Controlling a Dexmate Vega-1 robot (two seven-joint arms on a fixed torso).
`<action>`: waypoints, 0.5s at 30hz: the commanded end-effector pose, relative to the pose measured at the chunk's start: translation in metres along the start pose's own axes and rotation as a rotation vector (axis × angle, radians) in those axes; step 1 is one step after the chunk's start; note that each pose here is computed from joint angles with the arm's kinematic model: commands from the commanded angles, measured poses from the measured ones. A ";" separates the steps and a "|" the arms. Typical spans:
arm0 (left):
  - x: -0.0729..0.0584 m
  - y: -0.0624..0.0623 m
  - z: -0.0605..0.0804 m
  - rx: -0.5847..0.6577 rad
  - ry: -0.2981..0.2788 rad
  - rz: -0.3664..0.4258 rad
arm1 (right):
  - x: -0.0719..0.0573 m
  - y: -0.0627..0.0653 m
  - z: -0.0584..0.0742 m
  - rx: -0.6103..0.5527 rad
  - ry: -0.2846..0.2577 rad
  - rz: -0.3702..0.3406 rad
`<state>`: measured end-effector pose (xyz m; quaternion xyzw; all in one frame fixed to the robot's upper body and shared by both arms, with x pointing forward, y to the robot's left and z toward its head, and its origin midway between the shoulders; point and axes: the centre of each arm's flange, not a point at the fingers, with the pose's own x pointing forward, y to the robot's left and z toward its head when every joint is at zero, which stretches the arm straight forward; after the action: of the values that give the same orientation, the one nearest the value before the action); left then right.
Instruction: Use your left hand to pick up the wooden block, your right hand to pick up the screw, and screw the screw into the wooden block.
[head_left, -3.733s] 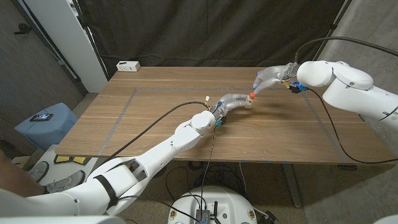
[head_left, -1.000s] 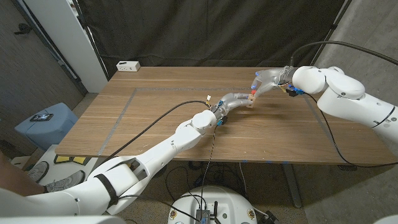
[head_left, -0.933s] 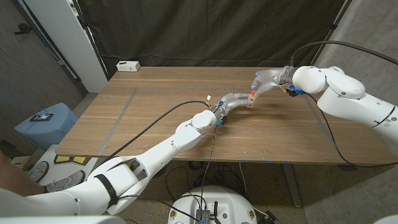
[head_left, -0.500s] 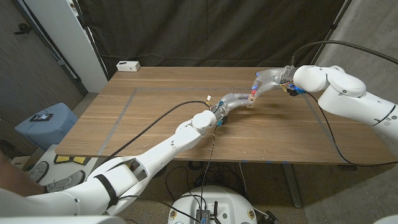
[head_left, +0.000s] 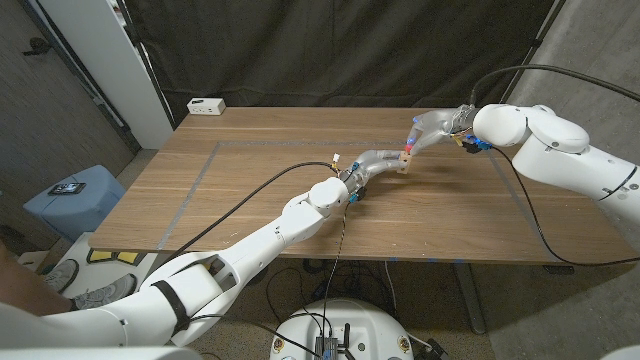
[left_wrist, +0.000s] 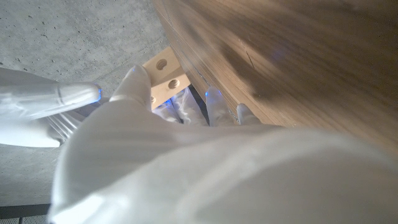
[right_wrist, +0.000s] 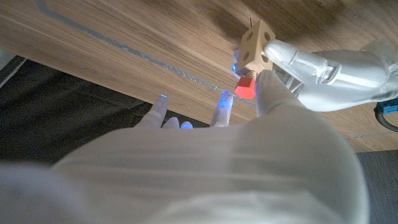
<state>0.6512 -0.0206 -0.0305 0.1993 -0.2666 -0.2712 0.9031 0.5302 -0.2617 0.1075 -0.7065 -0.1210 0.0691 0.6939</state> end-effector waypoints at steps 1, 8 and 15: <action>0.002 0.000 0.000 0.003 -0.002 -0.007 | 0.005 0.000 -0.006 0.016 0.008 0.002; 0.003 0.000 0.001 0.005 -0.004 -0.010 | 0.006 0.000 -0.006 0.019 0.007 0.002; 0.002 0.000 0.001 0.010 -0.004 -0.010 | 0.009 -0.001 -0.004 0.019 0.002 0.003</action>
<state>0.6528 -0.0219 -0.0296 0.2021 -0.2672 -0.2735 0.9017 0.5367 -0.2654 0.1080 -0.7016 -0.1173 0.0684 0.6995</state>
